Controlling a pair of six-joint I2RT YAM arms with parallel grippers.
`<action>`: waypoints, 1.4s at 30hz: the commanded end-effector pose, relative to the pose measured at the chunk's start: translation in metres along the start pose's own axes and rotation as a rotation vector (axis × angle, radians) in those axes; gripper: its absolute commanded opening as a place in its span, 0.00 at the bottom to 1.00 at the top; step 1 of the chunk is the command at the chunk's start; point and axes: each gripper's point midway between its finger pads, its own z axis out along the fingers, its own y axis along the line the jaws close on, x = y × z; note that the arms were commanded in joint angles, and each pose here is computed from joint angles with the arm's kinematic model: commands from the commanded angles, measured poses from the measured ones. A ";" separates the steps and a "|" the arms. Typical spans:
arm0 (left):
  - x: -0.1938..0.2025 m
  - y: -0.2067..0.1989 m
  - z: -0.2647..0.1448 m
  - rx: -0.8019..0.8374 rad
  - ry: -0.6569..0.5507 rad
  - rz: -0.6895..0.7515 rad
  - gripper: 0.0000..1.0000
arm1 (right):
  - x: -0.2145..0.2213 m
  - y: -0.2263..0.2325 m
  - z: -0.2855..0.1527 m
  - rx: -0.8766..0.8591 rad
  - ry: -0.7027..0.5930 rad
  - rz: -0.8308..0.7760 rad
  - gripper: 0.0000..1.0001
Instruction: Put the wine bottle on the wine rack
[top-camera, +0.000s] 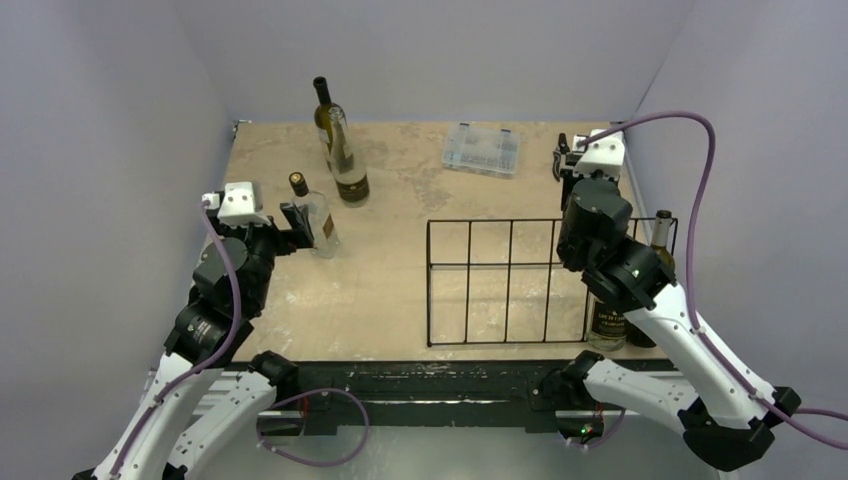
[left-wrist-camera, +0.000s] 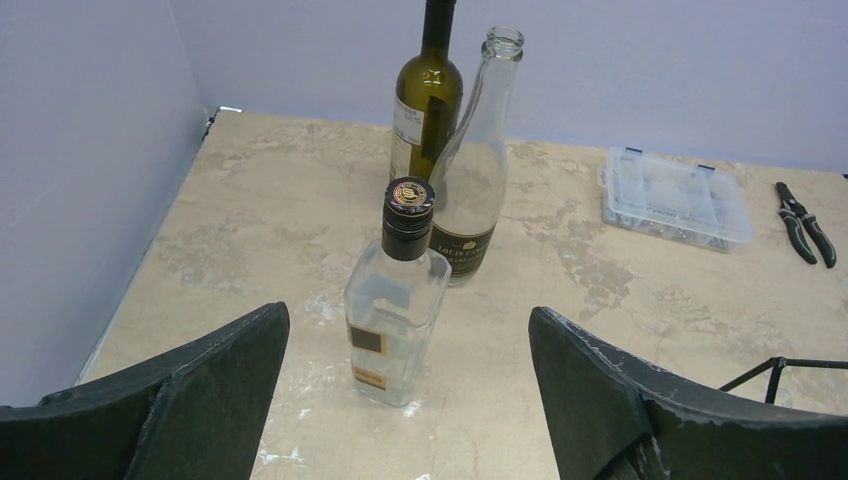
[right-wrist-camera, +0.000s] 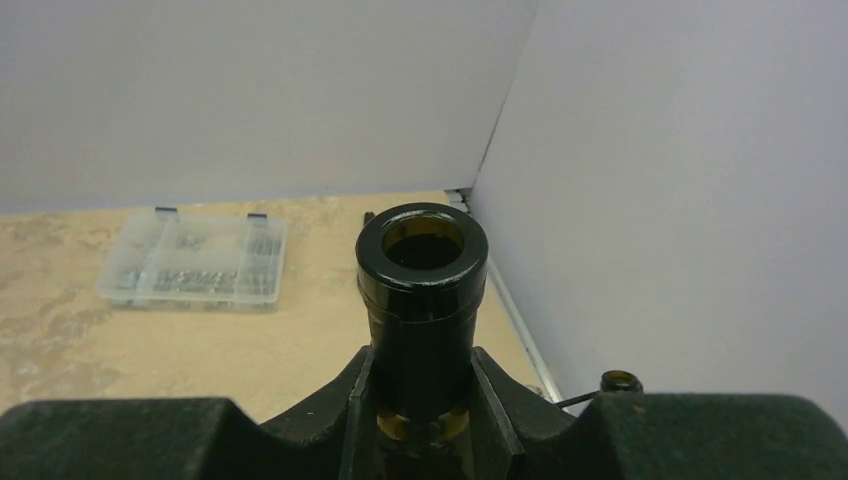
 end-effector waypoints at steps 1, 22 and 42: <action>-0.016 -0.006 -0.001 0.020 -0.030 -0.027 0.90 | -0.016 0.005 -0.001 -0.058 -0.016 0.131 0.00; -0.017 -0.006 -0.002 0.026 -0.032 -0.032 0.89 | 0.051 0.036 0.027 -0.076 0.150 0.077 0.00; -0.016 -0.008 -0.002 0.034 -0.027 -0.036 0.90 | 0.137 0.057 0.018 -0.116 0.347 0.051 0.00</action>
